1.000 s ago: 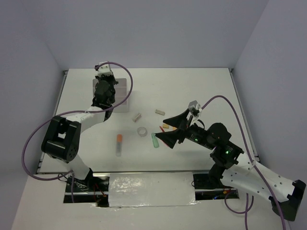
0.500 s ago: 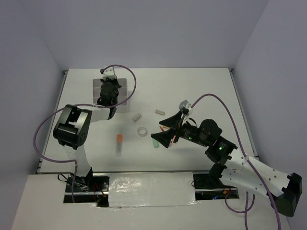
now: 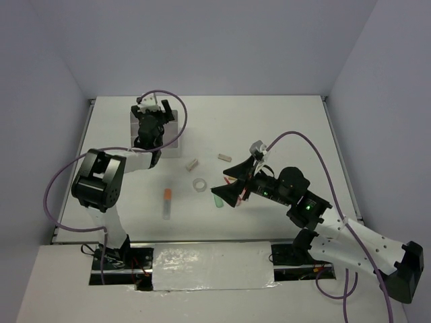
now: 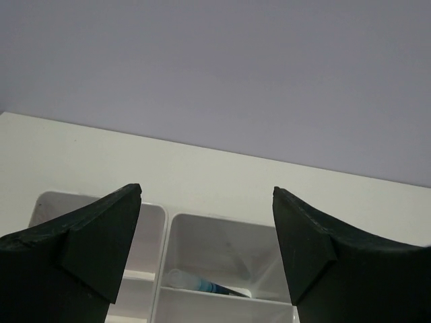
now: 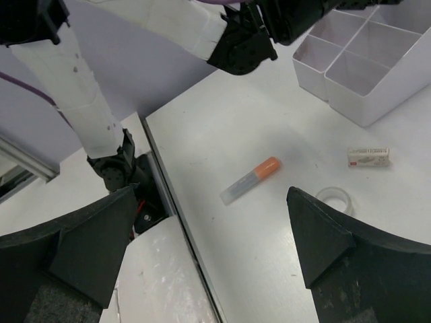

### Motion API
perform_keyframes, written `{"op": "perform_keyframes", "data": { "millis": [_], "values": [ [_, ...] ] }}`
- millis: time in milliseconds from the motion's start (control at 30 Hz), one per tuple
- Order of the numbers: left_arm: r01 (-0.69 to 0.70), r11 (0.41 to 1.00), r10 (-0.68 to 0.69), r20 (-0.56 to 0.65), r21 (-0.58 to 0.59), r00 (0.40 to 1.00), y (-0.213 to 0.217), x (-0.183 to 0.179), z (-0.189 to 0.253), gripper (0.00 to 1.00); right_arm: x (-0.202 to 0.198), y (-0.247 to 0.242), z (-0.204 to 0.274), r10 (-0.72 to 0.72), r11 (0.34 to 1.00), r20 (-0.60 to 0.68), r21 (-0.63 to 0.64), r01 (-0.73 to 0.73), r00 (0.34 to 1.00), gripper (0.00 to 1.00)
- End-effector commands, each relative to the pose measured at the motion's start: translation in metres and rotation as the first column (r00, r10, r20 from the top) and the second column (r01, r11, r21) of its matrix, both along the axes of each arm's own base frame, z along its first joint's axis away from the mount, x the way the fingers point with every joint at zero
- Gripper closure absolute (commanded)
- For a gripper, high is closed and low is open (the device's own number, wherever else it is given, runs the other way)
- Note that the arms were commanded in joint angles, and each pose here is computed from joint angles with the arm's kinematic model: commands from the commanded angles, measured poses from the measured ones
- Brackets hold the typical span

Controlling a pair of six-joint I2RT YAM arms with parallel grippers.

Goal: Sort the stationery into containers
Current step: Place the pen in the storage box, then pick up the pen cap from the center of the board.

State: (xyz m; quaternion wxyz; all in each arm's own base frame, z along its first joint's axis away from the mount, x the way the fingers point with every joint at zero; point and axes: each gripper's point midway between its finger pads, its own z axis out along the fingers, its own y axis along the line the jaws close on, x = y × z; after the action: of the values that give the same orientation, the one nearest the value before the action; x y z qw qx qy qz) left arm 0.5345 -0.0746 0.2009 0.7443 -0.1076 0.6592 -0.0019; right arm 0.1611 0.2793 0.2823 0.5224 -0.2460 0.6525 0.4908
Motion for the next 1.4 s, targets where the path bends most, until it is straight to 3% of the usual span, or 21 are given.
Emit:
{"op": "perform_keyframes", "data": {
  "millis": [0,67,167,200,267,300,433,467,500,567,667,867,933,967,1000,1033,1067,1133,1200,1267,1367],
  "values": [
    [-0.001,0.998,0.01,0.124,-0.069,0.992,0.004,-0.01,0.062,0.09,0.008,0.003,0.013,-0.023,1.0,0.029,0.02,0.023,0.999,0.0],
    [-0.008,0.997,0.013,0.066,-0.077,0.998,0.006,-0.014,0.071,0.07,0.022,0.004,0.001,-0.065,0.997,-0.014,-0.035,0.065,0.998,0.0],
    [-0.038,0.984,0.052,0.075,-0.177,0.996,0.011,-0.019,0.131,0.01,0.047,0.002,-0.028,-0.124,0.987,-0.11,-0.117,0.111,0.986,0.0],
    [-0.072,0.983,0.064,-0.052,-0.168,0.997,0.014,-0.027,0.12,0.01,0.052,0.0,-0.04,-0.137,0.981,-0.142,-0.155,0.115,0.98,0.0],
    [-0.109,0.966,0.086,-0.107,-0.233,0.991,0.018,-0.036,0.145,0.01,0.069,-0.004,-0.06,-0.193,0.963,-0.173,-0.223,0.152,0.966,0.02],
    [-0.155,0.966,0.101,-0.251,-0.206,0.963,0.024,-0.056,0.124,0.01,0.077,-0.009,-0.068,-0.242,0.945,-0.181,-0.265,0.19,0.953,0.03],
    [-0.221,0.922,0.074,-0.416,-0.318,0.906,0.028,-0.122,0.104,0.01,0.103,-0.029,-0.111,-0.42,0.838,-0.222,-0.466,0.283,0.88,0.16],
    [-0.197,0.923,0.016,-0.477,-0.331,0.879,0.02,-0.14,0.074,0.01,0.106,-0.03,-0.122,-0.435,0.823,-0.232,-0.495,0.279,0.87,0.22],
    [-0.146,0.916,-0.036,-0.437,-0.375,0.899,0.017,-0.162,0.086,0.01,0.11,-0.036,-0.13,-0.468,0.798,-0.228,-0.525,0.297,0.854,0.24],
    [-0.074,0.904,-0.143,-0.463,-0.42,0.875,0.0,-0.189,0.053,0.01,0.113,-0.041,-0.145,-0.494,0.77,-0.244,-0.568,0.29,0.835,0.28],
    [0.089,0.875,-0.287,-0.363,-0.476,0.887,-0.016,-0.233,0.058,0.01,0.116,-0.045,-0.146,-0.496,0.785,-0.259,-0.542,0.301,0.829,0.3],
    [0.243,0.843,-0.459,-0.409,-0.479,0.789,-0.038,-0.29,0.032,0.01,0.13,-0.068,-0.153,-0.585,0.699,-0.217,-0.623,0.351,0.781,0.41],
    [0.233,0.856,-0.444,-0.426,-0.461,0.789,-0.033,-0.298,0.024,0.01,0.135,-0.073,-0.149,-0.628,0.694,-0.231,-0.598,0.4,0.743,0.64],
    [0.25,0.857,-0.449,-0.416,-0.45,0.791,-0.032,-0.301,0.025,0.01,0.137,-0.077,-0.148,-0.652,0.684,-0.228,-0.589,0.431,0.723,0.66],
    [0.249,0.864,-0.444,-0.429,-0.437,0.787,-0.031,-0.302,0.021,0.01,0.139,-0.081,-0.143,-0.679,0.675,-0.232,-0.571,0.468,0.696,0.51],
    [0.236,0.869,-0.437,-0.451,-0.435,0.778,-0.029,-0.304,0.017,0.01,0.141,-0.087,-0.141,-0.711,0.651,-0.224,-0.567,0.504,0.667,0.46],
    [0.225,0.87,-0.437,-0.474,-0.439,0.765,-0.031,-0.305,0.011,0.01,0.145,-0.101,-0.14,-0.763,0.596,-0.19,-0.576,0.559,0.618,0.45],
    [0.254,0.848,-0.482,-0.476,-0.466,0.736,-0.042,-0.304,0.002,0.01,0.144,-0.11,-0.123,-0.79,0.583,-0.189,-0.526,0.619,0.583,0.42],
    [0.266,0.841,-0.499,-0.486,-0.471,0.717,-0.052,-0.297,-0.001,0.01,0.138,-0.123,-0.105,-0.813,0.57,-0.187,-0.449,0.688,0.552,0.2],
    [0.26,0.858,-0.486,-0.534,-0.443,0.692,-0.06,-0.29,-0.009,0.01,0.133,-0.132,-0.099,-0.819,0.565,-0.175,-0.409,0.717,0.546,0.18],
    [0.285,0.857,-0.496,-0.535,-0.43,0.685,-0.076,-0.283,-0.001,0.02,0.124,-0.121,-0.088,-0.735,0.653,-0.127,-0.4,0.643,0.666,0.31]
  ]
}}
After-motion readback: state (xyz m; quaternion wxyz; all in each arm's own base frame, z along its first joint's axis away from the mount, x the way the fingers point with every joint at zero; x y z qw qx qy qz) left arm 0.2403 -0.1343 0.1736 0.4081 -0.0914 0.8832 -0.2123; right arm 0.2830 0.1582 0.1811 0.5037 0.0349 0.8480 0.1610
